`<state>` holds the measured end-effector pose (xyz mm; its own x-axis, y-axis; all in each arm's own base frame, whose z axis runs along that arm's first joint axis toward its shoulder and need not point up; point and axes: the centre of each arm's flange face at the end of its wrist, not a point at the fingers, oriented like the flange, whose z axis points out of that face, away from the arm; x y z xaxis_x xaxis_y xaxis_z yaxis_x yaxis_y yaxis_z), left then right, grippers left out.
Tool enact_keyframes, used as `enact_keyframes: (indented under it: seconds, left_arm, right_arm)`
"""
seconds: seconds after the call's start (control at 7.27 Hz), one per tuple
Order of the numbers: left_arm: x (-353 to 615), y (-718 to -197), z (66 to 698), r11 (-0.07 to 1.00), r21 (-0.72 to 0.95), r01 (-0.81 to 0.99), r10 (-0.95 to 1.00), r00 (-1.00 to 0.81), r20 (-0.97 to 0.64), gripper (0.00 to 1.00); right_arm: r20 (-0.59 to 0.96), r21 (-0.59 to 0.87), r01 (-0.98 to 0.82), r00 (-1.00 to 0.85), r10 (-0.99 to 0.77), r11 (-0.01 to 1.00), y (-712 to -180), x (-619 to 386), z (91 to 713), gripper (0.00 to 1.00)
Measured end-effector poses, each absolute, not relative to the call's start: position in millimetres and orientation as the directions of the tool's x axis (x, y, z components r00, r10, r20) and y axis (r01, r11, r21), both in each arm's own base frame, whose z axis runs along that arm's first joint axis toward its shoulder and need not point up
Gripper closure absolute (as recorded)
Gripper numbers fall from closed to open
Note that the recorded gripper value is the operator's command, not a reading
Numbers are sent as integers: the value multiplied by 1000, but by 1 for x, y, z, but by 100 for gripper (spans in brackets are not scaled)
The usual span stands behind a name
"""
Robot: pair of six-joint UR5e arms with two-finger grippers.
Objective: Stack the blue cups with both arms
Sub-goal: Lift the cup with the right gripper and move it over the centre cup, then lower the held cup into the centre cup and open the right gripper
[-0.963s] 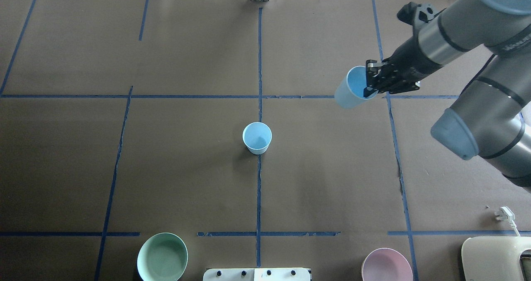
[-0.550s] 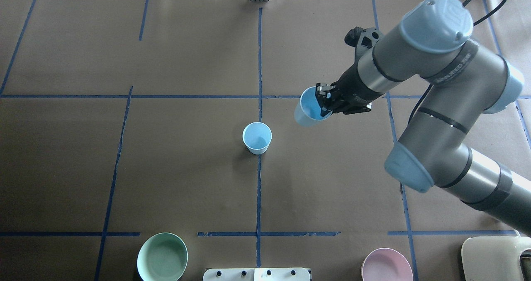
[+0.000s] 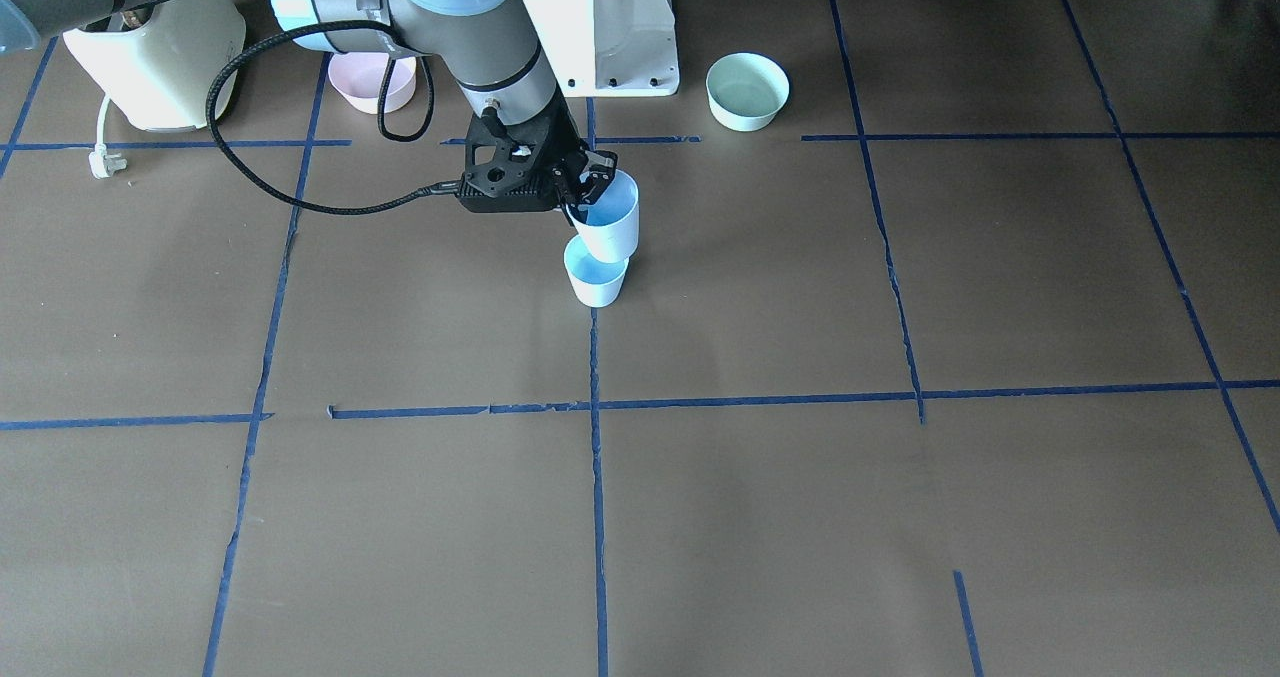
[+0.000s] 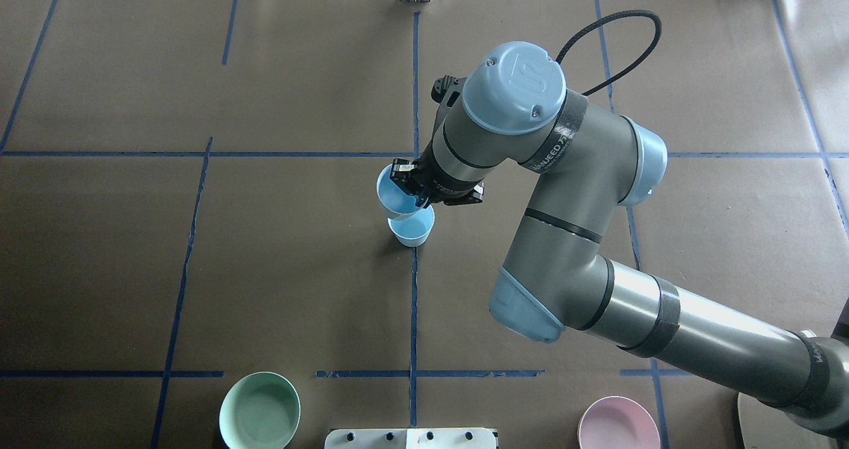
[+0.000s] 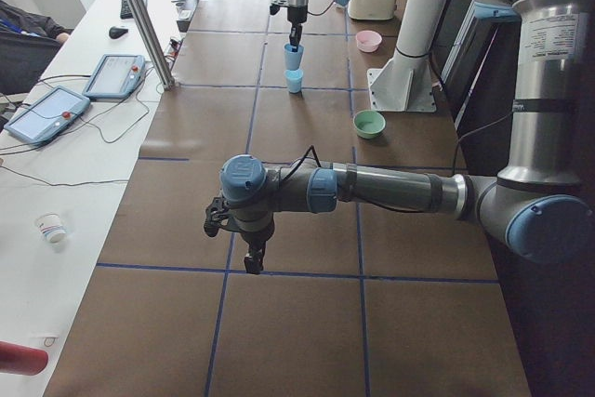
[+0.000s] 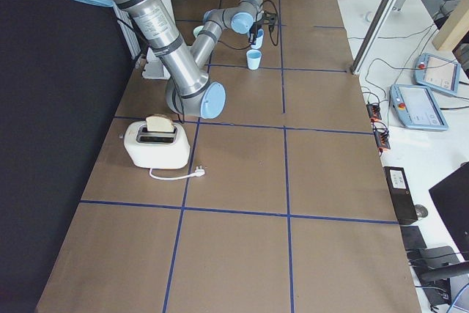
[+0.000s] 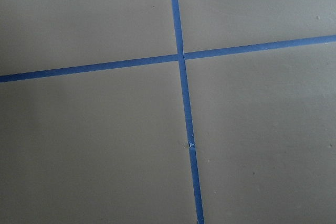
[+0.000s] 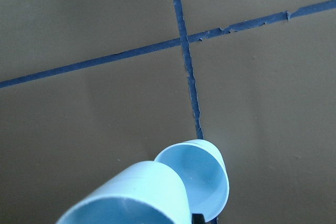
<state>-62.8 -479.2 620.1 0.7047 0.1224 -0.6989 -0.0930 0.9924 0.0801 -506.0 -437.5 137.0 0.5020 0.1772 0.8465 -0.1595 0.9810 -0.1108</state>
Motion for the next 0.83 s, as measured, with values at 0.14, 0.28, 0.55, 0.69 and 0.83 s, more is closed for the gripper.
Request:
enact_keyframes:
  seconds: [0.14, 0.28, 0.55, 0.69, 0.83]
  left_arm:
    - [-63, -479, 620, 992, 81, -93, 123, 705, -699, 0]
    - [-63, -480, 620, 992, 81, -93, 123, 705, -699, 0]
    - [-63, -480, 619, 992, 82, -92, 123, 705, -699, 0]
    - [-63, -481, 619, 992, 82, -92, 124, 705, -699, 0]
    - [-63, -481, 618, 992, 83, -92, 124, 705, -699, 0]
  right_arm:
    - [842, -110, -168, 508, 182, 980, -440, -509, 139, 98]
    - [838, -109, -174, 514, 185, 979, -442, -511, 141, 97]
    - [833, -111, -177, 521, 189, 978, -443, -513, 146, 94]
    - [832, -111, -178, 522, 189, 978, -443, -512, 148, 92]
    - [831, -113, -178, 523, 191, 978, -443, -511, 150, 91]
